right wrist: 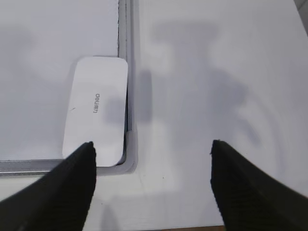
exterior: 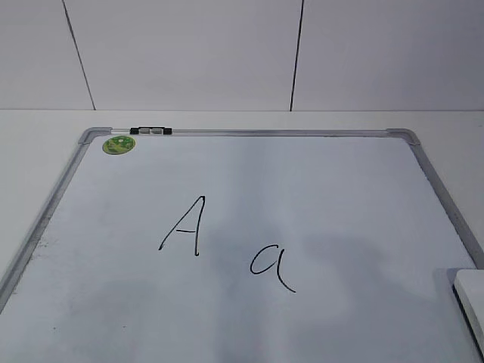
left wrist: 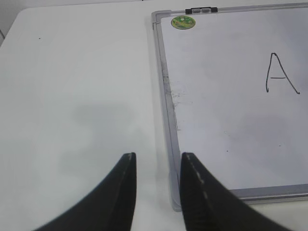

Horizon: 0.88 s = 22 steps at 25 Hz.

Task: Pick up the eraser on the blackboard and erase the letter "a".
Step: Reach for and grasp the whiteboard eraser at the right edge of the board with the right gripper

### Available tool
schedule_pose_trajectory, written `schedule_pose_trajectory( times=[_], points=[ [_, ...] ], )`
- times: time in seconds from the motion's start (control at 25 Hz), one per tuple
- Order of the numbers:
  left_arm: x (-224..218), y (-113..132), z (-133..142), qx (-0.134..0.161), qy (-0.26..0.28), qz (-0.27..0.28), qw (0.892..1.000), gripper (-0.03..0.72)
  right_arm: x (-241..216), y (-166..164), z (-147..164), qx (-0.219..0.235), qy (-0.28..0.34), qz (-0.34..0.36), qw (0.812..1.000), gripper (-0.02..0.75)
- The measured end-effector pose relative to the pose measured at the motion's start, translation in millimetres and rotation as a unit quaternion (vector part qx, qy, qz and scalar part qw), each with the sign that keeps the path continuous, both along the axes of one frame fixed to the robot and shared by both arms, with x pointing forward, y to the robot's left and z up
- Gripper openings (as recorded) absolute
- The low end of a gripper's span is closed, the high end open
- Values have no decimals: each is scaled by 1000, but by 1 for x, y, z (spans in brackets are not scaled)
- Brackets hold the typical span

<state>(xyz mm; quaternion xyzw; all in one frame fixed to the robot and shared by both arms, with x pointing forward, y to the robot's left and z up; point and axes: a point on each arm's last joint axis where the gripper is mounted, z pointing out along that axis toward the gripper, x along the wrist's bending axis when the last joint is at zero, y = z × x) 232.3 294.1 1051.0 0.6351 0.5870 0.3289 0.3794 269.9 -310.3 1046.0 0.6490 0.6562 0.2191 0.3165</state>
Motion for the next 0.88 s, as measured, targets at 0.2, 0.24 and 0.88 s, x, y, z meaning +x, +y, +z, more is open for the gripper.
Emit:
schedule_pose_trajectory(
  times=[0.2, 0.24, 0.88],
  points=[
    [0, 0, 0, 0, 0, 0, 1000, 235, 12, 1, -3, 9, 39, -3, 999, 592],
    [0, 0, 0, 0, 0, 0, 1000, 235, 13, 2, -3, 17, 43, -8, 999, 592],
    [0, 0, 0, 0, 0, 0, 1000, 235, 21, 8, 2, 79, 37, -23, 996, 592]
  ],
)
